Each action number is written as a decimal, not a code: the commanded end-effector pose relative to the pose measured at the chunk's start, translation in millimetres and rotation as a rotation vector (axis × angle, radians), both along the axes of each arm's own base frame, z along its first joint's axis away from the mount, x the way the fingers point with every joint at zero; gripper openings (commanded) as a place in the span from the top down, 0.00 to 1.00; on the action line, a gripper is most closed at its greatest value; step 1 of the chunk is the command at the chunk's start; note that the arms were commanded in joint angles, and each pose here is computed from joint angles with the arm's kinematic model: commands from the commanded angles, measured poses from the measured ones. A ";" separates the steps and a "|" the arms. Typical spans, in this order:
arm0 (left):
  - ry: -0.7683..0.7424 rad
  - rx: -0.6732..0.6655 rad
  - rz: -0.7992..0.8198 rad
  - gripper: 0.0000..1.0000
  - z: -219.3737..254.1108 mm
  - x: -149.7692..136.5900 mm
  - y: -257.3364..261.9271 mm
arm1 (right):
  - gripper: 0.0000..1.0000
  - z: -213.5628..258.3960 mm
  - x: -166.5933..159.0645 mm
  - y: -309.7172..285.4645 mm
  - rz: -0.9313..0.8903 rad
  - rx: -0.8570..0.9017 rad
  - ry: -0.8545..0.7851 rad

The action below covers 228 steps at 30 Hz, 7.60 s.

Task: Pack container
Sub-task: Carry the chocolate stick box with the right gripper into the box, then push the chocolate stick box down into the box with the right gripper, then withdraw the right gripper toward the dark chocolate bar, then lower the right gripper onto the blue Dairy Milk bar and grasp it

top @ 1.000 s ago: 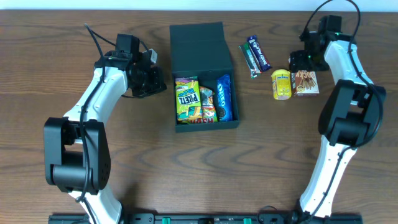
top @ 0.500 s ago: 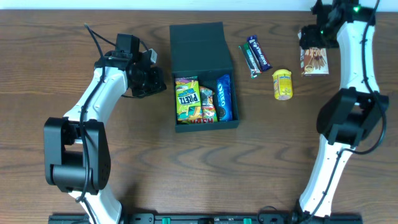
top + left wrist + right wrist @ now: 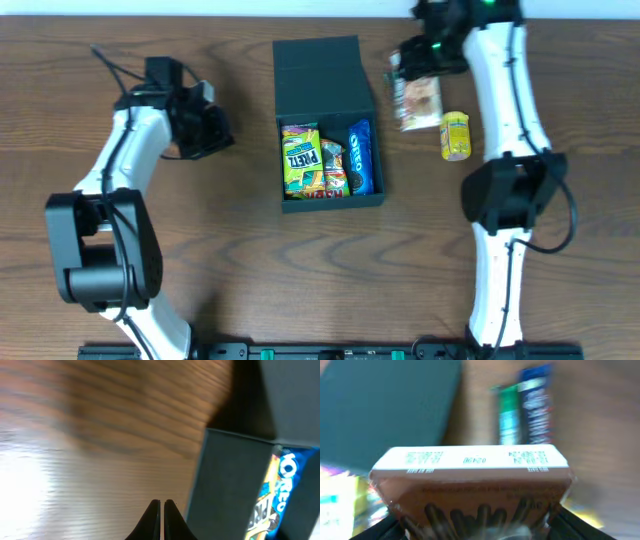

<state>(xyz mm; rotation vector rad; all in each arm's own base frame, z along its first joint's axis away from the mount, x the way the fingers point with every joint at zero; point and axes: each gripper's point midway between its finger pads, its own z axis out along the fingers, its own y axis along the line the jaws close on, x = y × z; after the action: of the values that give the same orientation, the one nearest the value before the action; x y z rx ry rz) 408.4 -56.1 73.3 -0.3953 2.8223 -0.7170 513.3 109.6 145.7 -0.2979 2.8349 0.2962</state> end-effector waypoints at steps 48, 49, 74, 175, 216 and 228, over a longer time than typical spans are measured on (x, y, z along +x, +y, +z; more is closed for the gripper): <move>0.002 0.029 -0.031 0.94 -1.6 -10.9 26.7 | 0.80 -9.9 -107.8 170.6 0.064 0.038 0.246; 0.002 0.029 -0.032 0.94 -1.7 -11.0 26.7 | 0.95 -10.9 -102.5 161.4 0.045 0.020 0.238; -0.059 -0.070 -0.180 0.94 0.4 -0.8 -72.0 | 0.99 -62.6 -92.9 113.2 0.009 -0.135 0.334; -0.034 -0.146 -0.199 0.94 -19.5 3.3 -99.5 | 0.99 -61.0 -96.3 194.0 0.403 0.330 0.318; -0.036 -0.134 -0.187 0.94 -20.4 5.3 -97.8 | 0.27 -66.8 79.5 -62.6 0.084 -0.147 -0.186; -0.035 -0.134 -0.187 0.94 -20.5 5.2 -97.8 | 0.33 -97.8 81.3 -70.1 0.082 -0.157 -0.148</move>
<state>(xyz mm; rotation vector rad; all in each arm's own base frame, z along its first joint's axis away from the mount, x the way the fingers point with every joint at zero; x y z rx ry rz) 416.5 -152.7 55.8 -0.1290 2.8044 -0.9225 595.6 50.8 69.9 -0.4442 2.6712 0.0785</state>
